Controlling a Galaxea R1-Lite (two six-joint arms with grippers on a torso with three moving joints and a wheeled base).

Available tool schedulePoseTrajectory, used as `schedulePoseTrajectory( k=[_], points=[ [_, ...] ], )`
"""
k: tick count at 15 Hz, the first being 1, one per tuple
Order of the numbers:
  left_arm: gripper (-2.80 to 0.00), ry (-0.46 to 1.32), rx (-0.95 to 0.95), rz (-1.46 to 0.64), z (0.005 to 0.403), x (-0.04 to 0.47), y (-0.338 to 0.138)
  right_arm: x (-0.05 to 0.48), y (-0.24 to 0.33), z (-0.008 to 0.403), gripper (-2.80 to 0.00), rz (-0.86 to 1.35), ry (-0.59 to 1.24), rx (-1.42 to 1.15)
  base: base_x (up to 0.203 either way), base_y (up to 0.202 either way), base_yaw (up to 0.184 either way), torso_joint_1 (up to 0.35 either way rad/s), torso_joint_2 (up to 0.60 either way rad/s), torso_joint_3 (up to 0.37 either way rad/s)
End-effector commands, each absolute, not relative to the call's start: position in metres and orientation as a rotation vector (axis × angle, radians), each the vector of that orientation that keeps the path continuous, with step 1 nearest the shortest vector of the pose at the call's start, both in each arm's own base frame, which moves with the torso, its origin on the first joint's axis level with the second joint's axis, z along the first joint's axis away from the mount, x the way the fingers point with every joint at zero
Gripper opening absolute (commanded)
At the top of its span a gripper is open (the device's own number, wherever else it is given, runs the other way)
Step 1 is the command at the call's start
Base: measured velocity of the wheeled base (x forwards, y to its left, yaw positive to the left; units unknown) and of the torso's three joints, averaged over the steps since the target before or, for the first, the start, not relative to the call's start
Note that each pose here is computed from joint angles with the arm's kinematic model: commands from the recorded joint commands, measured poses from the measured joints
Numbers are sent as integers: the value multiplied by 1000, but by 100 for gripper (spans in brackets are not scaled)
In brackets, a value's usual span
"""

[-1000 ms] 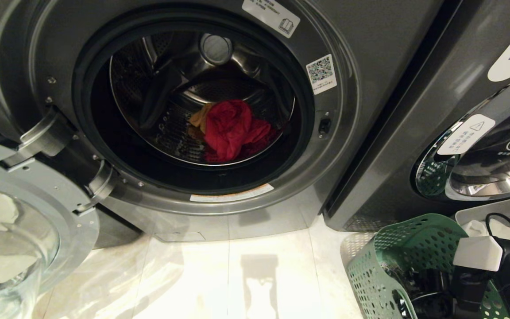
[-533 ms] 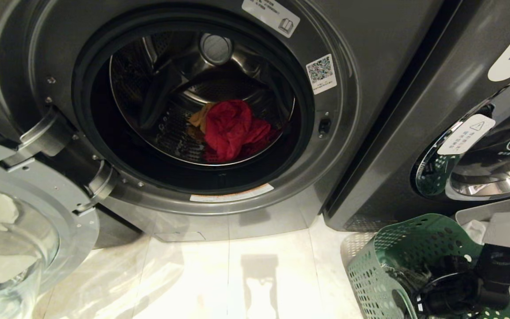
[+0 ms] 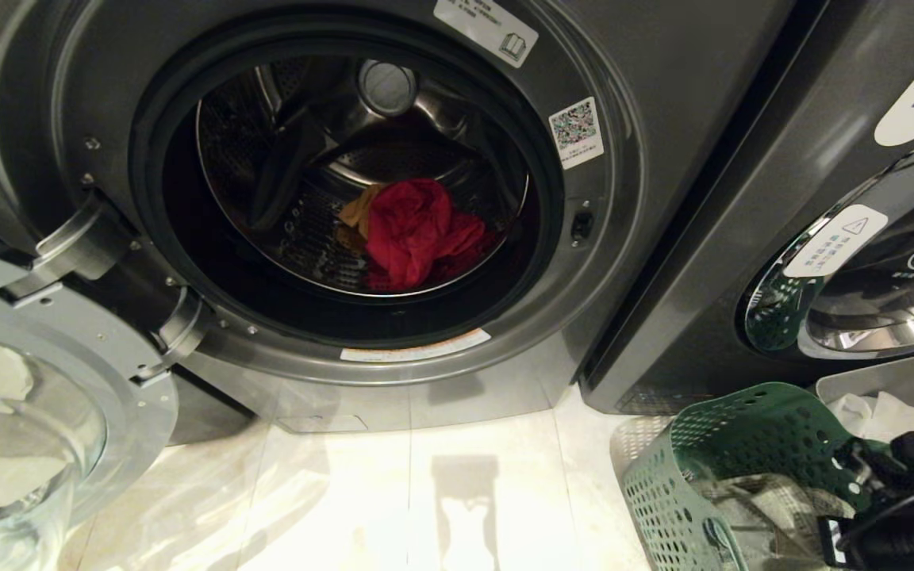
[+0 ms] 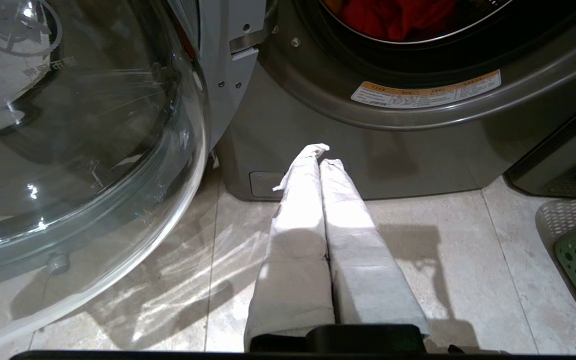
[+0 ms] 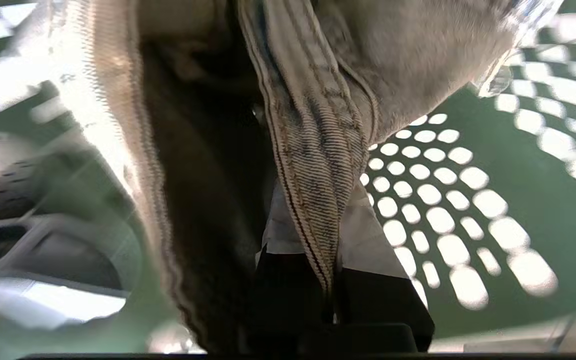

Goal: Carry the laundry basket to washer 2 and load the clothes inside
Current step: Place the clothes into the washing machine

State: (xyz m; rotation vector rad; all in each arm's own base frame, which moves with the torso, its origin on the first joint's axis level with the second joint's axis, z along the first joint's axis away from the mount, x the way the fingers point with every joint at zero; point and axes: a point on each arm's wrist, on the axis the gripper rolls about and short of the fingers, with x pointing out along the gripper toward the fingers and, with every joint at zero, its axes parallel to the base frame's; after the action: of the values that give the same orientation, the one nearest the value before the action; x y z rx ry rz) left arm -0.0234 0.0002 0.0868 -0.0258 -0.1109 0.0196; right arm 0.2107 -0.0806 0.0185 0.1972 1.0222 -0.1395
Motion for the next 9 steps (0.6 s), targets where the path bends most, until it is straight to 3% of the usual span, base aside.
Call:
schedulePoseTrajectory(
  k=[1,6,9],
  points=[
    [-280,-71,-26,21,76,-20,0,159,-60,87,-280,-178,717,89,0,0,0,0,0,0],
    [-280,-72,-26,21,76,-20,0,64,-24,149,-280,-290,264,-166,0,0,0,0,0,0],
    [-280,-72,-26,21,76,-20,0,8,-2,205,-280,-337,175,-239,0,0,0,0,0,0]
  ],
)
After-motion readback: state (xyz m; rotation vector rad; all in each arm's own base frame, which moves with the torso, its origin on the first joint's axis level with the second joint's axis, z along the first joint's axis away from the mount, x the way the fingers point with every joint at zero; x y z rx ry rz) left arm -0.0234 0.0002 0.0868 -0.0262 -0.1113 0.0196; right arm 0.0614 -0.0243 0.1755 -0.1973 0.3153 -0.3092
